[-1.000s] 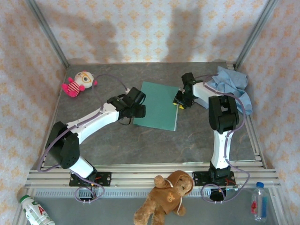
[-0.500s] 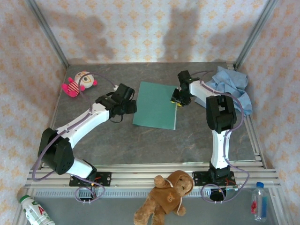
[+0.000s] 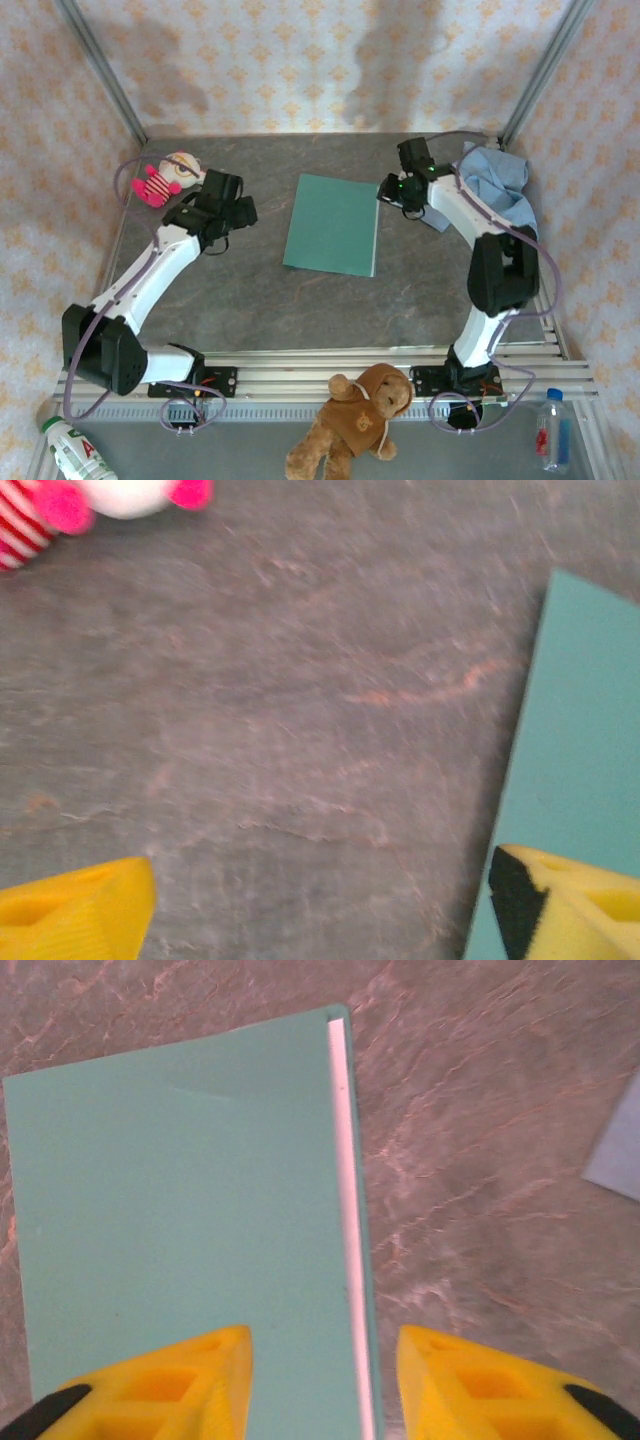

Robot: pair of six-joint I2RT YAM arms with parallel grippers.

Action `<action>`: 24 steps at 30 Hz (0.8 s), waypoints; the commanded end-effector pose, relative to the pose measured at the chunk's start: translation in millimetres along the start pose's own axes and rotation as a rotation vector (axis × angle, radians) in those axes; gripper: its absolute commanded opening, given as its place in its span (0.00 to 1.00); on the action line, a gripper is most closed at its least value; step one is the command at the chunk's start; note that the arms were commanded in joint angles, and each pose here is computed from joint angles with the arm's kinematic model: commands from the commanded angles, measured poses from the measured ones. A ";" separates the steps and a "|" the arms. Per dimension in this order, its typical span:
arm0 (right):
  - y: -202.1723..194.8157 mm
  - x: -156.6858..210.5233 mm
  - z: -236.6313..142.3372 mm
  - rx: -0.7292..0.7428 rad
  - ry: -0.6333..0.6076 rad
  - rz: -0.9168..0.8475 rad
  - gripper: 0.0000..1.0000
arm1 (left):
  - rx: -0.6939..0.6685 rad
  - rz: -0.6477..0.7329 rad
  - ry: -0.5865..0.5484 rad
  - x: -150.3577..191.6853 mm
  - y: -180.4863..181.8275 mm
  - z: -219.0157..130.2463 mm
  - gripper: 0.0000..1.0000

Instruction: Put the files into the folder

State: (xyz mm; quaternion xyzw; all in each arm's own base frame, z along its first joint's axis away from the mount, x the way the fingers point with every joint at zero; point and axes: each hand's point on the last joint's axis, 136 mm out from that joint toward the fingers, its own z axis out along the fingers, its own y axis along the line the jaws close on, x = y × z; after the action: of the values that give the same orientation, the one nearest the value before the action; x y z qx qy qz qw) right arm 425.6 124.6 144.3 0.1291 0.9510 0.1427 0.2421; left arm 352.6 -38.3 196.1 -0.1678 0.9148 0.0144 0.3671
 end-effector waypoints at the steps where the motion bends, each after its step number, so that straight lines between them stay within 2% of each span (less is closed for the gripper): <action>1: -24.8 -22.5 -36.3 0.081 -0.199 -0.028 0.50 | -0.142 -0.002 -0.176 -26.8 36.4 -10.4 0.96; 2: -35.9 -24.1 -45.5 0.115 -0.251 -0.029 0.54 | -0.184 -0.005 -0.216 -30.2 47.1 -12.3 1.00; 5: -70.4 -22.6 -69.2 0.228 -0.390 -0.025 0.65 | -0.279 -0.045 -0.306 -31.9 77.7 -10.2 1.00; 8: -110.0 -16.3 -91.4 0.360 -0.520 0.018 0.82 | -0.320 -0.033 -0.389 -24.4 95.9 4.1 1.00; 11: -145.3 -7.5 -107.0 0.491 -0.628 0.041 0.91 | -0.300 -0.058 -0.411 -7.7 109.8 24.5 1.00; 15: -177.8 7.2 -101.5 0.584 -0.718 0.027 0.96 | -0.316 -0.055 -0.381 10.0 122.1 49.7 1.00; 21: -203.2 20.2 -69.6 0.587 -0.736 0.021 1.00 | -0.304 -0.035 -0.397 16.6 124.1 74.1 1.00; 24: -202.3 18.8 -60.4 0.551 -0.743 0.010 1.00 | -0.265 -0.021 -0.424 11.0 116.3 77.9 1.00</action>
State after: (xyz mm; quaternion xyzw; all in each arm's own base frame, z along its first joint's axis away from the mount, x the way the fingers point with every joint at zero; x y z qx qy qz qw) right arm 326.6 -66.6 94.0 0.2257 0.8391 -0.1785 0.4617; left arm 344.0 80.3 98.7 -0.2229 0.8341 0.1771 0.4724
